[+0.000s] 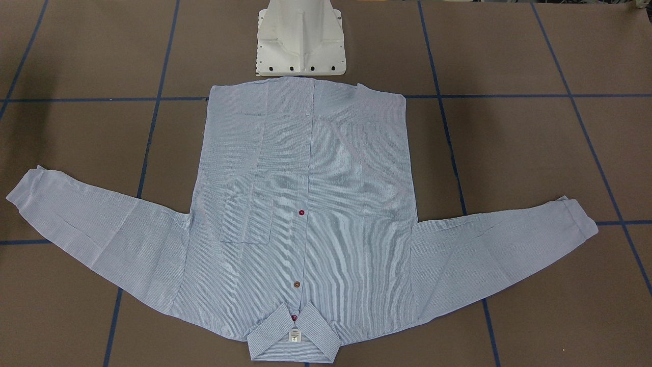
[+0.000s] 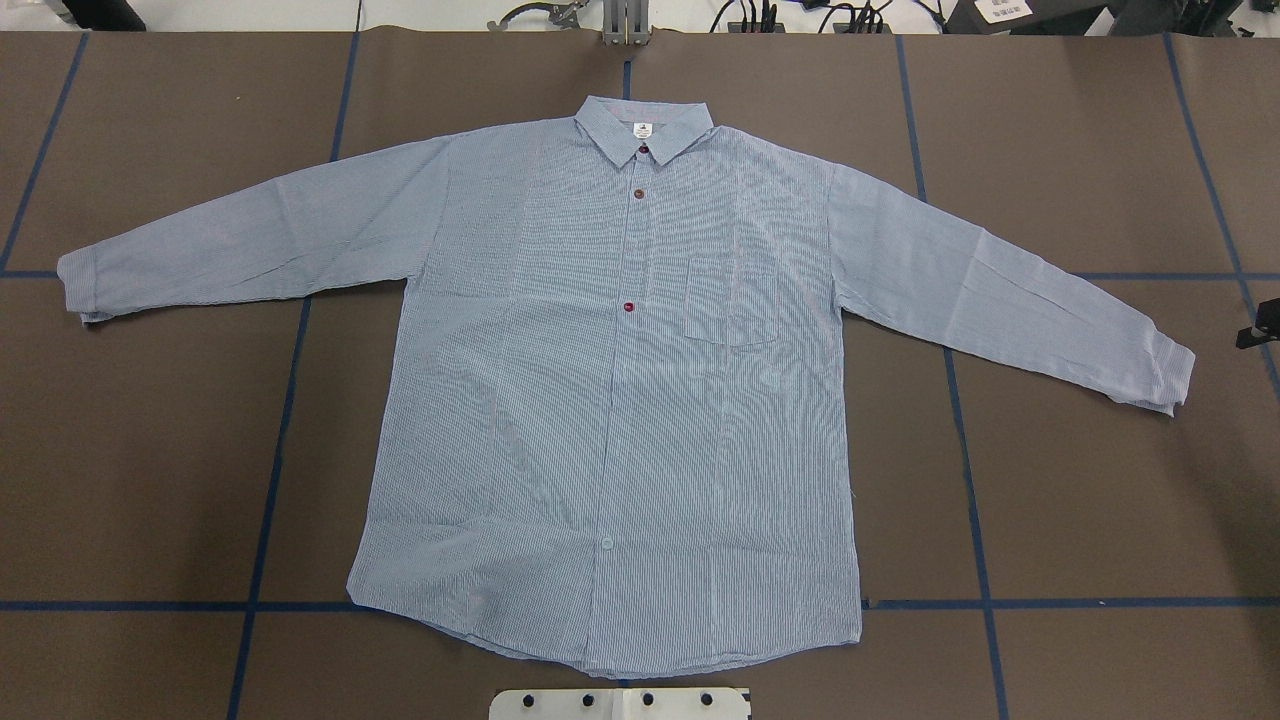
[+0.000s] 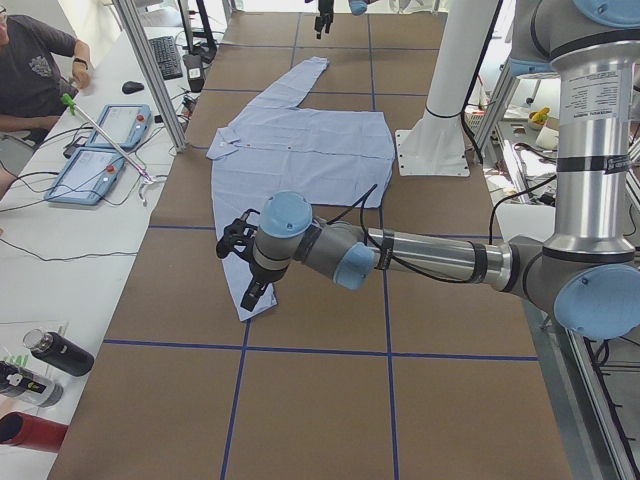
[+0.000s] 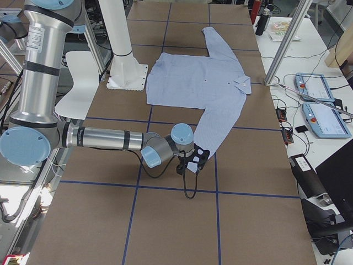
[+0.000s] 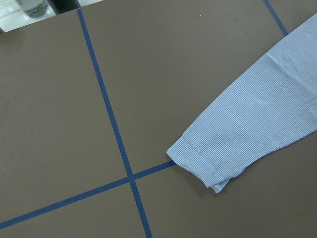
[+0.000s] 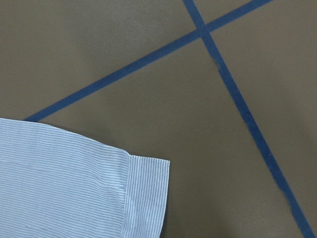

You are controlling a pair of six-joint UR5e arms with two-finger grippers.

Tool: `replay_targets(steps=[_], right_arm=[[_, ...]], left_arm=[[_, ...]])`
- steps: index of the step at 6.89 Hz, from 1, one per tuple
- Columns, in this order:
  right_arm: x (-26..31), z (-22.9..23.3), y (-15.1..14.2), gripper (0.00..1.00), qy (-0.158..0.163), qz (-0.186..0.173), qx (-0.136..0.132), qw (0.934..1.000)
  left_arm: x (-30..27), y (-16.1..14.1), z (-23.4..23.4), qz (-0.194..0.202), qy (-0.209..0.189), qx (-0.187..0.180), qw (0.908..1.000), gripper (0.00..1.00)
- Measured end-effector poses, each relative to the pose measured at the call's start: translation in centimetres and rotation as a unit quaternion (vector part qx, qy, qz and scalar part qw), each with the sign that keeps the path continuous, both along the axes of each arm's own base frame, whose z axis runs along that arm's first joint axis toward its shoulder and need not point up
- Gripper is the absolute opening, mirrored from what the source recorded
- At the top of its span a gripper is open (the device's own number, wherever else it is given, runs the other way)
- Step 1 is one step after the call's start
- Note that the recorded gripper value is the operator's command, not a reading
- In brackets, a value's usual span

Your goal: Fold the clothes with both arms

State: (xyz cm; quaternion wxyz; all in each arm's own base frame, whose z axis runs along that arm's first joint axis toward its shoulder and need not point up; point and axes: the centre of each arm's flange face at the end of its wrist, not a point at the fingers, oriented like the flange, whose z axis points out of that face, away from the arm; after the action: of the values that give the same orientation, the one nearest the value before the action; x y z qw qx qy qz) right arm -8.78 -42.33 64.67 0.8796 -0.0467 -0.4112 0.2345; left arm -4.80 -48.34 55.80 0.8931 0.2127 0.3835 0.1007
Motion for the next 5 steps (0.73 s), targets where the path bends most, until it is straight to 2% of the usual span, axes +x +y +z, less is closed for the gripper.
replay_targets(steps=[3, 4, 5], right_arm=[[-4.6, 0.8, 1.0, 0.93, 0.017, -0.013, -0.019, 0.9996], [-5.9, 1.1, 1.3, 0.92, 0.021, -0.022, -0.014, 0.9994], [-6.8, 1.8, 1.5, 0.85, 0.023, -0.027, -0.006, 0.9993]], left_arm=[[0.0, 0.0, -0.1, 0.001, 0.000, 0.002, 1.0000, 1.00], [0.0, 0.0, -0.1, 0.001, -0.001, 0.003, 1.0000, 1.00], [0.0, 0.0, -0.1, 0.001, -0.001, 0.004, 1.0000, 1.00]])
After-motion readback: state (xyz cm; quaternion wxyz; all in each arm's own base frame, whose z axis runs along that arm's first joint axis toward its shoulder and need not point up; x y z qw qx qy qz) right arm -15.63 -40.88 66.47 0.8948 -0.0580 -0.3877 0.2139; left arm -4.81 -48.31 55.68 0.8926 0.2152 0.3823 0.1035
